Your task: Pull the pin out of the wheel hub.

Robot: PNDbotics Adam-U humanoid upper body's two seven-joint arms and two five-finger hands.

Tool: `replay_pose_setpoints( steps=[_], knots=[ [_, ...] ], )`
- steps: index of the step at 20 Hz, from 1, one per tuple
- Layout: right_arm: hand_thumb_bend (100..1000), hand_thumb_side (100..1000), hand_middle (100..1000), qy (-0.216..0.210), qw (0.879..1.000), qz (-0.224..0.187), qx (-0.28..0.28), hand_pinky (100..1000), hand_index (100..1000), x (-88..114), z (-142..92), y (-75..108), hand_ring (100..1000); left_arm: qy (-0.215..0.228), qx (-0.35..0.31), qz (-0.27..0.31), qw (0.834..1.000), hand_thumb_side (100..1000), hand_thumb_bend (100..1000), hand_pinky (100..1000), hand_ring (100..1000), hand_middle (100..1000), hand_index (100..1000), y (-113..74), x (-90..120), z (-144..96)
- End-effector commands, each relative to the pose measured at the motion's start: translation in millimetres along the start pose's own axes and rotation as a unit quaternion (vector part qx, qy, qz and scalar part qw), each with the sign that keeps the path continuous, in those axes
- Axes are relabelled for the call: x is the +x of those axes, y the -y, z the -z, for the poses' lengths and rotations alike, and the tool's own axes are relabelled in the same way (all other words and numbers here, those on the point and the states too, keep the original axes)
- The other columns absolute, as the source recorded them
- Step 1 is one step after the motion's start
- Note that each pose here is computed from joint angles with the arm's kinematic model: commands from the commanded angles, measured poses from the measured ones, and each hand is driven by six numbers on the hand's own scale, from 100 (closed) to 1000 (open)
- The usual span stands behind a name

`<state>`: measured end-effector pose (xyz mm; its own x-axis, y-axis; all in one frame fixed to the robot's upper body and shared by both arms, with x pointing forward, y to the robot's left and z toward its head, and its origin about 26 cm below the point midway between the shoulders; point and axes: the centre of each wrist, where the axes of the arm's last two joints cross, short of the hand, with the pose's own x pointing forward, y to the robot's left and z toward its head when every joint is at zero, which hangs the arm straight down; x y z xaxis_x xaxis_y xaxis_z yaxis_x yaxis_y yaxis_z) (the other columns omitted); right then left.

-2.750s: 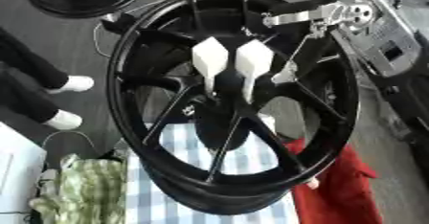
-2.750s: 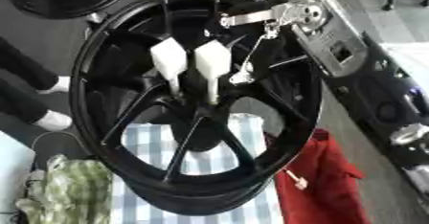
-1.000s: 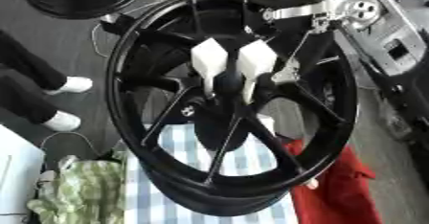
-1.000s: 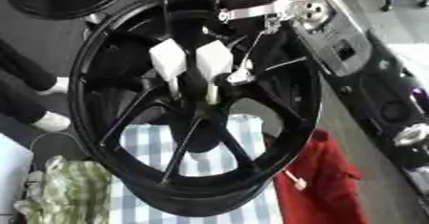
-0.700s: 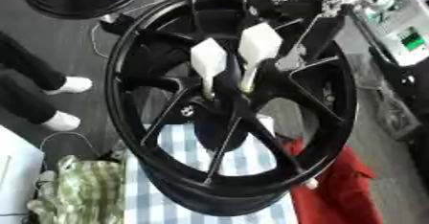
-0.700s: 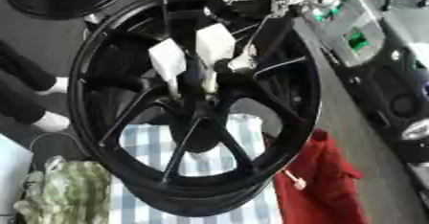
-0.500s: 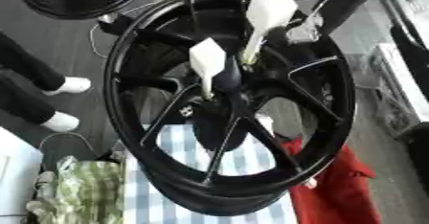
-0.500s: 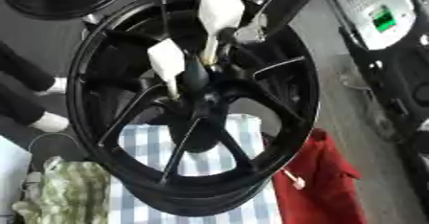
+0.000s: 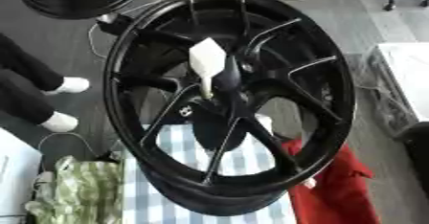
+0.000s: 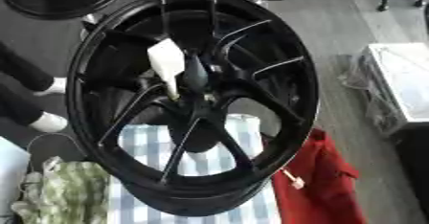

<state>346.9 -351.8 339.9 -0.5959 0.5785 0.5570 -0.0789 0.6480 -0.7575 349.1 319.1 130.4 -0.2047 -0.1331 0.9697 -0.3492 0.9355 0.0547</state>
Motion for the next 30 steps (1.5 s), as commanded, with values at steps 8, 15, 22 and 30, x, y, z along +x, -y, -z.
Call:
replay_pose_setpoints(
  steps=[8,15,22,30],
  knots=[
    [100,100,437,-0.216,0.94,-0.061,-0.256,805,493,-64.8,-107.9,67.8,653,0.024,0.02,0.01,0.999,718,278,676,773,710,755,-12.4,12.6,5.3],
    [100,100,465,-0.341,0.889,-0.066,-0.299,817,518,-121.5,-165.2,50.8,674,0.025,0.024,0.008,0.999,718,277,677,773,710,755,-13.0,13.5,5.9],
    [414,100,658,-0.395,0.859,-0.059,-0.32,876,721,-149.0,-205.2,21.1,802,0.025,0.027,0.008,0.999,719,276,678,772,710,755,-14.2,13.3,5.9],
    [678,213,765,-0.401,0.856,-0.064,-0.319,925,840,-158.8,-220.3,5.9,885,0.023,0.026,0.008,0.999,720,277,679,772,711,756,-14.4,12.4,5.8]
  ],
)
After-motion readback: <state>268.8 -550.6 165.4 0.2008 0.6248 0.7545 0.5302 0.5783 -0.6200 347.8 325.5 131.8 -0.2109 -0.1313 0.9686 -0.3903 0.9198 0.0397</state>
